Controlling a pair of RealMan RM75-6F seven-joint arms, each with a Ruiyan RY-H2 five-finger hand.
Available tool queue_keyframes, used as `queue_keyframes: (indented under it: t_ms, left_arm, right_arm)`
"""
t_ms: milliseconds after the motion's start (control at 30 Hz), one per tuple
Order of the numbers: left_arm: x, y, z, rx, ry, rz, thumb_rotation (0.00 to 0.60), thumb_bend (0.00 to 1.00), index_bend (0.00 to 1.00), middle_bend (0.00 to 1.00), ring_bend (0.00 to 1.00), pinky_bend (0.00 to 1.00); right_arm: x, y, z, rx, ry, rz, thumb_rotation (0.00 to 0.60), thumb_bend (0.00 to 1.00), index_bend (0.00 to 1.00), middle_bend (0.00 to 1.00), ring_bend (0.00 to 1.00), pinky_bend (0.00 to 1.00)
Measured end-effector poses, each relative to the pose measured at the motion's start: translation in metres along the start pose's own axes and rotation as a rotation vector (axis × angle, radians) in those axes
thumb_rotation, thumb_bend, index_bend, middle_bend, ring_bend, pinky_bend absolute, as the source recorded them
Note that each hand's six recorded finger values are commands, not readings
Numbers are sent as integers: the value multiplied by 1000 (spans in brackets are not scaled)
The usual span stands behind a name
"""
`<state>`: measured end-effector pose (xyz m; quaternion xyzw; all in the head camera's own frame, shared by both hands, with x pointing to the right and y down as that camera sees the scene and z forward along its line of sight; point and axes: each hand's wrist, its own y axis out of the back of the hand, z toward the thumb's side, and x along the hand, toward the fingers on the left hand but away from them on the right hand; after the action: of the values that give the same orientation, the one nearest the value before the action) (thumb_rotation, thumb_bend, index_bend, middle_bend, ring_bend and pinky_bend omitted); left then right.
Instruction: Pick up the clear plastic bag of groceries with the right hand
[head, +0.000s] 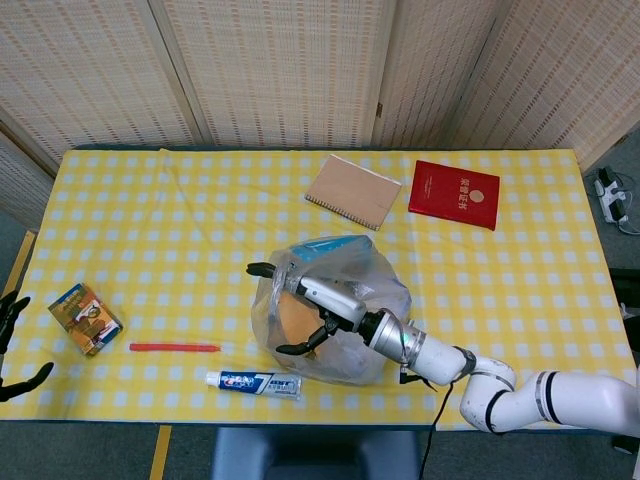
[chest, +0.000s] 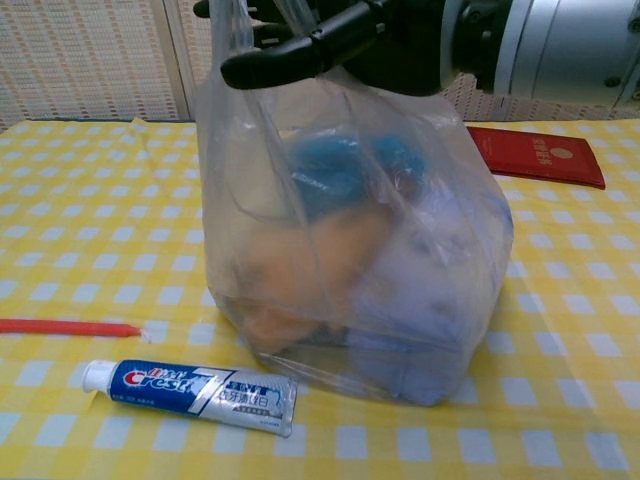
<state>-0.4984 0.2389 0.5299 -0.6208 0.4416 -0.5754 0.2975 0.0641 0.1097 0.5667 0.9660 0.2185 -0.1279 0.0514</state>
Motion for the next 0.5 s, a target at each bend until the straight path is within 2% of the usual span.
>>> queue_keyframes:
  t_ms: [100, 233, 500]
  left_arm:
    - [1, 2, 0, -14, -10, 23, 600, 260, 0, 0, 13, 0]
    - [1, 1, -3, -28, 2, 12, 600, 227, 0, 0, 14, 0]
    - [0, 3, -5, -35, 11, 6, 600, 224, 0, 0, 14, 0]
  right_arm:
    - [-5, -1, 4, -45, 31, -2, 600, 261, 0, 0, 0, 0]
    - [-9, 0, 16, -93, 105, -7, 600, 262, 0, 0, 0, 0]
    - [-6, 1, 39, -91, 206, -21, 600, 262, 0, 0, 0, 0]
